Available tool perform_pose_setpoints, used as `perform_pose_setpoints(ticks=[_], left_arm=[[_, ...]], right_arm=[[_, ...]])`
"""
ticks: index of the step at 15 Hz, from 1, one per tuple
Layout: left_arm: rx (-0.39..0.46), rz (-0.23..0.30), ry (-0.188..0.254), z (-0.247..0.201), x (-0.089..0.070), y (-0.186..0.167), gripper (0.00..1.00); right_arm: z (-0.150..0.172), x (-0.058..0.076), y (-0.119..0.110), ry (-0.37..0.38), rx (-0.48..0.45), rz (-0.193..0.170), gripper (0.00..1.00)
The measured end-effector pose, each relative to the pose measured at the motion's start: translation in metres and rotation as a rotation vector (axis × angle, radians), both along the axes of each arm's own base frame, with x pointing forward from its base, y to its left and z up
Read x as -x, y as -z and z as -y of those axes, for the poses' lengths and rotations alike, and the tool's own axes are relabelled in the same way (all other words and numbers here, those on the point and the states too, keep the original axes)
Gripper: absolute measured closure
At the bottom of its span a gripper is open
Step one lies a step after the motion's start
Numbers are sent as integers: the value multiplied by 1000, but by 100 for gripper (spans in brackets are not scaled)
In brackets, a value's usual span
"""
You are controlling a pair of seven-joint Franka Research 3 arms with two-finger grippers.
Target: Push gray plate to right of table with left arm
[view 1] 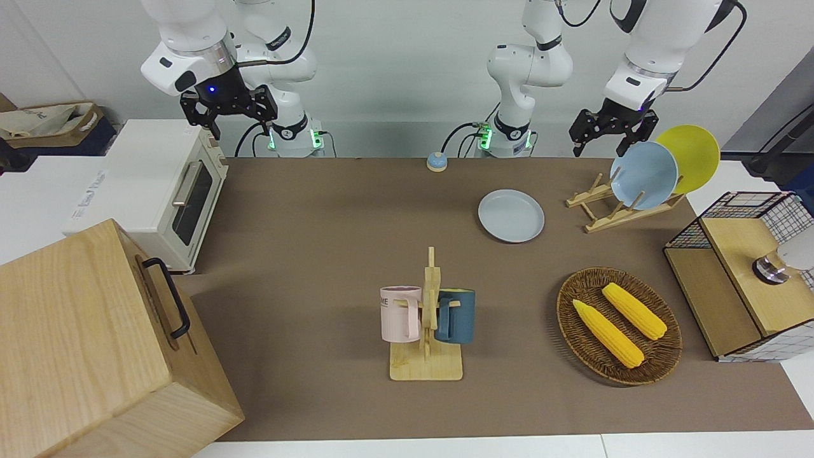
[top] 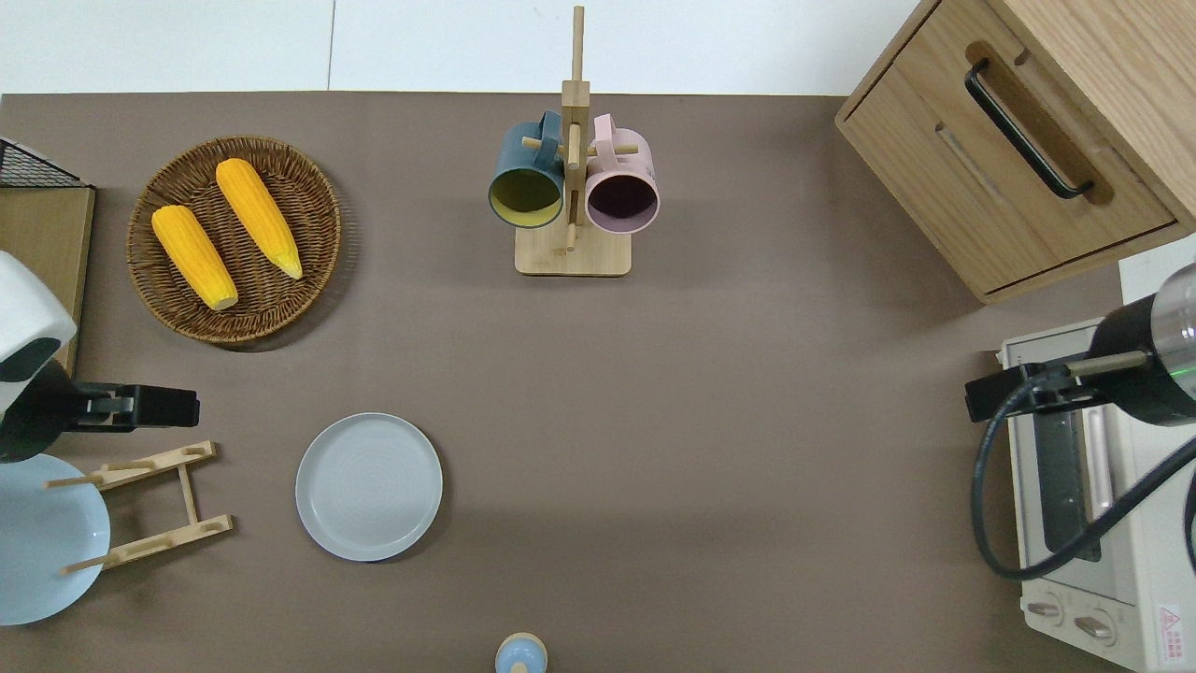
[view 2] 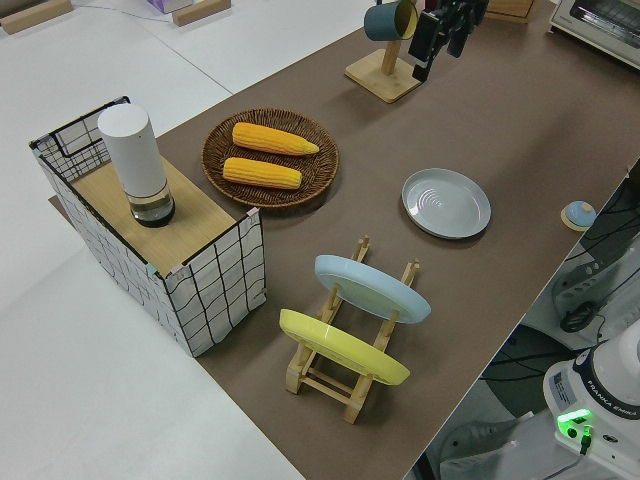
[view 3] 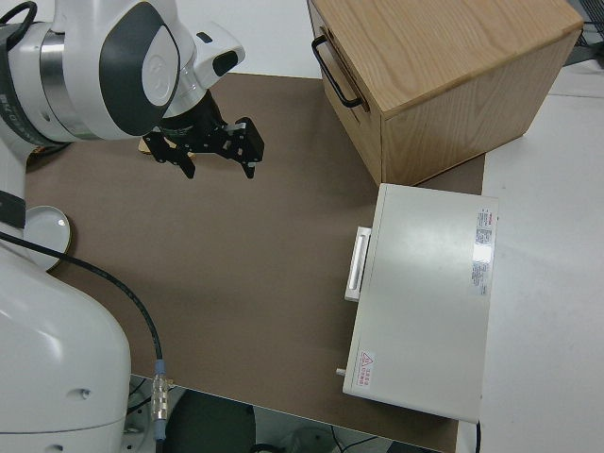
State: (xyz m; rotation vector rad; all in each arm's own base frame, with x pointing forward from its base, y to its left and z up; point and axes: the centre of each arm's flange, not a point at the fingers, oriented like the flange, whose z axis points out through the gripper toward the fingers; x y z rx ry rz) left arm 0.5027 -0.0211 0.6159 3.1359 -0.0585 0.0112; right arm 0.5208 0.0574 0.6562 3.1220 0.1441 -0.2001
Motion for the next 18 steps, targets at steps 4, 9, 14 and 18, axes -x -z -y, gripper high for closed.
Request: perform_pose_setpoints(ticks=[4, 9, 14, 18], left_arm=[[-2, 7, -7, 1, -1, -1, 0], [-2, 7, -7, 3, -1, -1, 0], [-4, 5, 2, 9, 0, -1, 0], [-6, -15, -11, 10, 1, 8, 0]], right_arm=[[0, 0, 0, 0, 0, 0, 1], [0, 0, 0, 0, 0, 0, 1], [0, 0, 0, 0, 0, 0, 1], [0, 0, 0, 0, 0, 0, 1]])
